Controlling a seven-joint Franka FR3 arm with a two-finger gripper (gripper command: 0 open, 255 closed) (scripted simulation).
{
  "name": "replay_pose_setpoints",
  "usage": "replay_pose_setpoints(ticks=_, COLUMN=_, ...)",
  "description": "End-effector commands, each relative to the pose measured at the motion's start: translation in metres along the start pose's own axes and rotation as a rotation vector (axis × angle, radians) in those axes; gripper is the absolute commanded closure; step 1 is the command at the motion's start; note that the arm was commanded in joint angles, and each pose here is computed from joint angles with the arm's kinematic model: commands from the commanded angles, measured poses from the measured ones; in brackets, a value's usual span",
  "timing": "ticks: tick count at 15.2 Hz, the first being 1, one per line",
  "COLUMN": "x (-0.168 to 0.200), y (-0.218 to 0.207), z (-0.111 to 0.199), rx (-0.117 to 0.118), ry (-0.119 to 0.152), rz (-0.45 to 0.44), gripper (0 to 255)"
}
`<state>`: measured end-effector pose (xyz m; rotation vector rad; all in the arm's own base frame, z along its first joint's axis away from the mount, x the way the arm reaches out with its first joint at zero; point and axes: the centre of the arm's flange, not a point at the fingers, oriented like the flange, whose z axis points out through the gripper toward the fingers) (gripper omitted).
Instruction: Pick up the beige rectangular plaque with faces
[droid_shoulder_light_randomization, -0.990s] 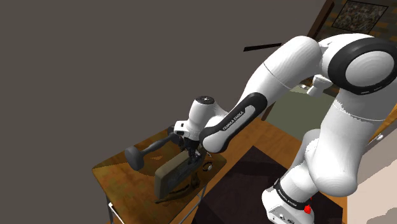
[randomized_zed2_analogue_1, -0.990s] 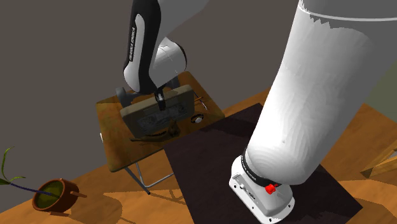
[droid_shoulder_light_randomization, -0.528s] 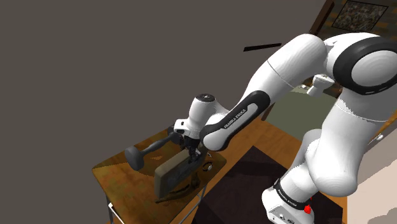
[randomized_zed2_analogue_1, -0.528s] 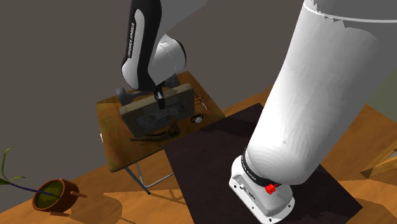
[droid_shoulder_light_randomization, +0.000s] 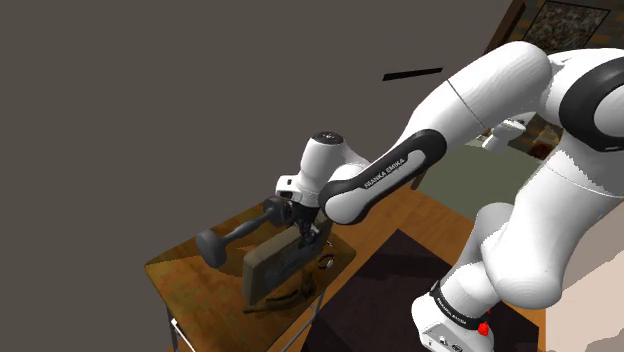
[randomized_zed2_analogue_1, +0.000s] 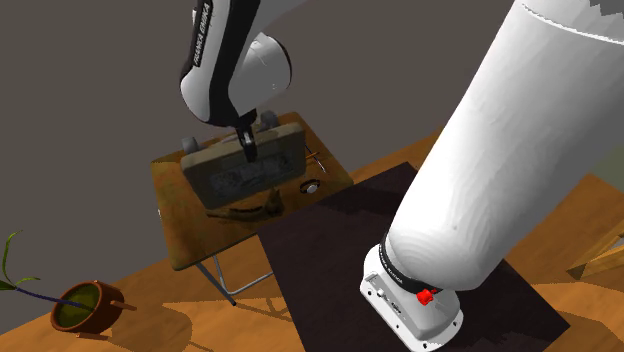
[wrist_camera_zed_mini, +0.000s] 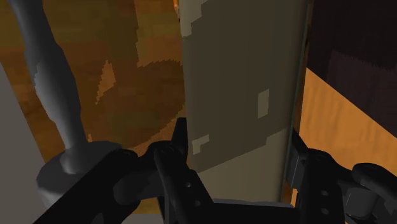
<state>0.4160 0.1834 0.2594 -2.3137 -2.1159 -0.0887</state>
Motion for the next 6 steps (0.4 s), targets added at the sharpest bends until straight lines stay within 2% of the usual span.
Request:
replay_pose_setpoints(ticks=1, x=0.0, y=0.003, z=-0.011, rx=-0.003, ry=0.002, rz=0.0, gripper=255)
replay_pose_setpoints(ticks=6, x=0.001, y=0.003, z=-0.028, rx=-0.003, ry=0.002, rz=0.0, gripper=255)
